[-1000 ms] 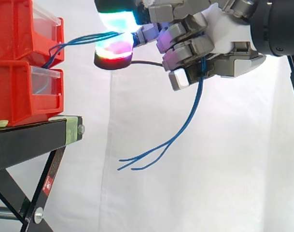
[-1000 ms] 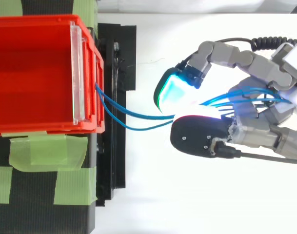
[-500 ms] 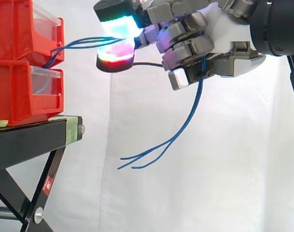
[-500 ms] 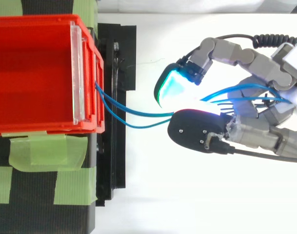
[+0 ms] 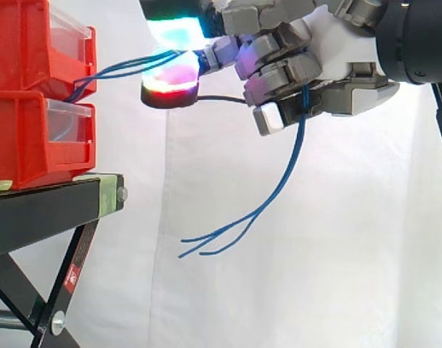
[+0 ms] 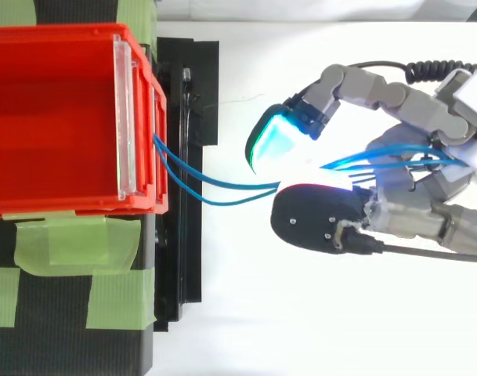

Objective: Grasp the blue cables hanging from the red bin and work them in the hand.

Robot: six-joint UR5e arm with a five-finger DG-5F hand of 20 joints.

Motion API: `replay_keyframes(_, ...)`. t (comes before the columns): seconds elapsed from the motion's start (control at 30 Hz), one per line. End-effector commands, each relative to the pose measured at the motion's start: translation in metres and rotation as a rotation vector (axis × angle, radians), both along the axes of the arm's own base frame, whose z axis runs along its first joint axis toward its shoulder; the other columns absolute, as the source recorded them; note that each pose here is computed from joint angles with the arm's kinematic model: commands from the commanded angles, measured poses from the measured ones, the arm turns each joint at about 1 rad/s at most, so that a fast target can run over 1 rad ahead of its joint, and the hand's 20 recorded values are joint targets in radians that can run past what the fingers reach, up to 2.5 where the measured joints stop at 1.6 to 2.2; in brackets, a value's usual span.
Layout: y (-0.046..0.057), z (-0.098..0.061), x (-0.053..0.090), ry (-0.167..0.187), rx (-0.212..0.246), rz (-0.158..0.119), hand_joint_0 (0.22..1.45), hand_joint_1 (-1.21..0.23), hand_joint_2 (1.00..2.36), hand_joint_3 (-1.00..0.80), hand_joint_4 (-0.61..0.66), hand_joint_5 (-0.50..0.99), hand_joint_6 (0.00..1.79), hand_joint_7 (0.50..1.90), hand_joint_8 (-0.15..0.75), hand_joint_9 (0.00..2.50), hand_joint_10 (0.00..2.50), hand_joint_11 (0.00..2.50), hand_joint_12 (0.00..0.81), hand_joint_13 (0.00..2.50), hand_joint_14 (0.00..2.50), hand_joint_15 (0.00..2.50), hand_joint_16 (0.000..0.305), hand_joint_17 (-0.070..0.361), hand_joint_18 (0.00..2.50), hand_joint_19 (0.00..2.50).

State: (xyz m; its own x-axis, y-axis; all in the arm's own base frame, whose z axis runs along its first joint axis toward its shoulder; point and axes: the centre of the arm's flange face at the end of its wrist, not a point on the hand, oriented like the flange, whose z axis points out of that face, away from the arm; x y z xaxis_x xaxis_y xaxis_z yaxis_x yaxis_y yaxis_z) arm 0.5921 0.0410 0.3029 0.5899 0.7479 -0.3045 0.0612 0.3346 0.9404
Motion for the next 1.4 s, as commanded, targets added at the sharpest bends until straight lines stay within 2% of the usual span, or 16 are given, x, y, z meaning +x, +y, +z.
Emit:
replay_keyframes(0.0,0.0000,0.0004,0.0001,-0.002,0.001,0.000,0.99,-0.59,1.02,-0.49,0.27,0.21,0.12,1.34,0.580,1.71,2.50,2.50,0.706,2.10,2.50,2.15,0.210,0.158,2.50,0.77)
replay_keyframes(0.2,0.0001,0.0005,0.0002,-0.003,0.002,0.000,1.00,-0.60,1.02,-0.47,0.27,0.21,0.12,1.34,0.580,1.71,2.50,2.50,0.706,2.10,2.50,2.15,0.210,0.158,2.50,0.77)
replay_keyframes(0.33,0.0001,0.0005,0.0002,-0.003,0.002,0.000,0.98,-0.62,1.02,-0.52,0.26,0.20,0.13,1.36,0.580,1.71,2.50,2.50,0.706,2.10,2.50,2.15,0.210,0.158,2.50,0.77)
replay_keyframes(0.47,0.0010,0.0005,0.0001,-0.003,0.002,0.001,0.97,-0.63,1.02,-0.54,0.26,0.17,0.22,1.33,0.580,1.71,2.50,2.50,0.706,2.10,2.50,2.15,0.210,0.158,2.50,0.77)
replay_keyframes(0.5,0.0021,0.0011,0.0004,-0.005,0.002,0.003,0.97,-0.64,1.02,-0.55,0.25,0.14,0.29,1.31,0.580,1.71,2.50,2.50,0.706,2.10,2.50,2.15,0.210,0.158,2.50,0.77)
replay_keyframes(0.53,0.0019,0.0005,0.0000,-0.003,0.002,0.003,0.96,-0.66,1.02,-0.56,0.24,0.08,0.44,1.25,0.580,1.71,2.50,2.50,0.706,2.10,2.50,2.15,0.210,0.158,2.50,0.77)
replay_keyframes(0.57,0.0028,0.0005,0.0000,-0.003,0.002,0.005,0.96,-0.66,1.02,-0.57,0.24,0.07,0.45,1.25,0.580,1.71,2.50,2.50,0.706,2.10,2.50,2.15,0.210,0.158,2.50,0.77)
replay_keyframes(0.6,0.0039,0.0010,0.0003,-0.010,0.006,0.006,0.96,-0.68,1.02,-0.58,0.24,0.00,0.61,1.19,0.580,1.71,2.50,2.50,0.706,2.10,2.50,2.15,0.210,0.158,2.50,0.77)
replay_keyframes(0.7,0.0039,0.0009,0.0002,-0.012,0.010,0.007,0.96,-0.71,1.02,-0.63,0.25,-0.06,0.73,1.15,0.580,1.71,2.50,2.50,0.706,2.10,2.50,2.15,0.210,0.158,2.50,0.77)
replay_keyframes(0.83,0.0033,-0.0001,-0.0007,-0.021,0.033,0.011,0.94,-0.73,1.01,-0.77,0.26,-0.06,0.75,1.12,0.580,1.71,2.50,2.50,0.706,2.10,2.50,2.15,0.210,0.158,2.50,0.77)
replay_keyframes(0.97,0.0034,0.0000,-0.0006,-0.028,0.042,0.012,0.93,-0.72,1.01,-0.81,0.27,-0.02,0.74,1.13,0.580,1.71,2.50,2.50,0.706,2.10,2.50,2.15,0.210,0.158,2.50,0.77)
replay_keyframes(1.23,0.0035,0.0000,-0.0005,-0.029,0.042,0.014,1.01,-0.66,1.02,-0.45,0.27,0.01,0.72,1.13,0.580,1.71,2.50,2.50,0.706,2.10,2.50,2.15,0.210,0.158,2.50,0.77)
replay_keyframes(1.27,0.0036,-0.0008,-0.0003,-0.027,0.042,0.014,1.01,-0.66,1.02,-0.45,0.27,0.01,0.72,1.14,0.580,1.71,2.50,2.50,0.706,2.10,2.50,2.15,0.210,0.158,2.50,0.77)
replay_keyframes(1.37,0.0034,-0.0001,-0.0006,-0.027,0.042,0.014,0.94,-0.63,1.02,-0.62,0.28,0.02,0.69,1.15,0.580,1.71,2.50,2.50,0.706,2.10,2.50,2.15,0.210,0.158,2.50,0.77)
